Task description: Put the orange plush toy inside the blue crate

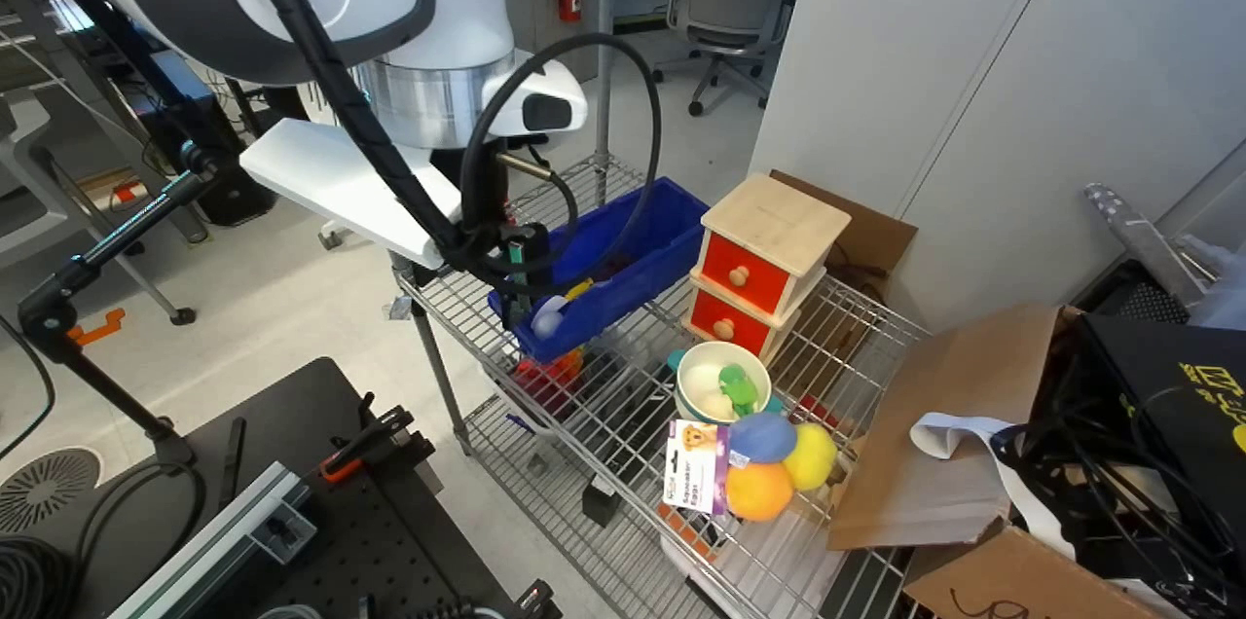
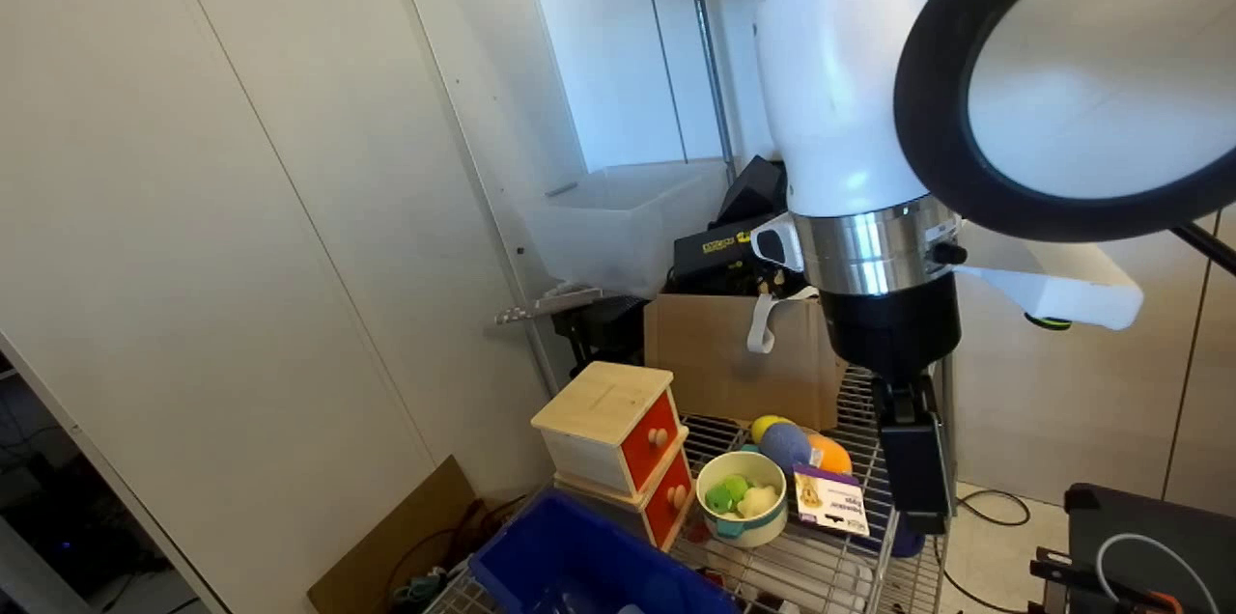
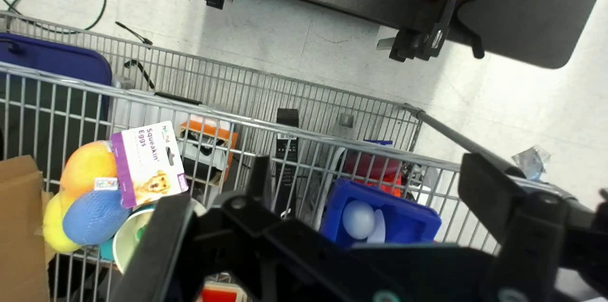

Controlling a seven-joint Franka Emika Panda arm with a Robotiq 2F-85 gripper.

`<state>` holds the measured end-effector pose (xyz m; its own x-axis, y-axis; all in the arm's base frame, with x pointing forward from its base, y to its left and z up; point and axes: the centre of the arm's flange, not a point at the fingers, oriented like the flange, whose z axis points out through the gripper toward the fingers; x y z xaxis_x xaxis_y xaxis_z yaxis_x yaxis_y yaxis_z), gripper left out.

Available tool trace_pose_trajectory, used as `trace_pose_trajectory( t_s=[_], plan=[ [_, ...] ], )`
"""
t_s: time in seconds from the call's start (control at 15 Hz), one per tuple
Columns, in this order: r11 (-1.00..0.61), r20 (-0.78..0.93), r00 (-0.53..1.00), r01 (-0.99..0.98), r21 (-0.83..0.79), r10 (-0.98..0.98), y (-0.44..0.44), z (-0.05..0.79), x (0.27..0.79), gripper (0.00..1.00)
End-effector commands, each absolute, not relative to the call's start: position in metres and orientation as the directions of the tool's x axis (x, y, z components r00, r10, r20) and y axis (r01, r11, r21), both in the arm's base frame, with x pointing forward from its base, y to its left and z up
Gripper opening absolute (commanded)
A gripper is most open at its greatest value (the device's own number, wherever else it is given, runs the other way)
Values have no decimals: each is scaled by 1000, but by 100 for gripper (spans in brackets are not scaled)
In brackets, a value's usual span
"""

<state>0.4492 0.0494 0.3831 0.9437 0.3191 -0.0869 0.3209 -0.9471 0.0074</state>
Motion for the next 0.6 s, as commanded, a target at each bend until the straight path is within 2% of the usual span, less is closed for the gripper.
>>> trace_pose_trajectory(
  t_s=[0.0,0.2,0.53],
  plan=[
    [-966,27,966,254,36,255,48,375,473,100],
    [-978,108,972,210,14,210,42,366,495,100],
    [-985,145,975,169,24,170,21,345,524,100]
  ],
)
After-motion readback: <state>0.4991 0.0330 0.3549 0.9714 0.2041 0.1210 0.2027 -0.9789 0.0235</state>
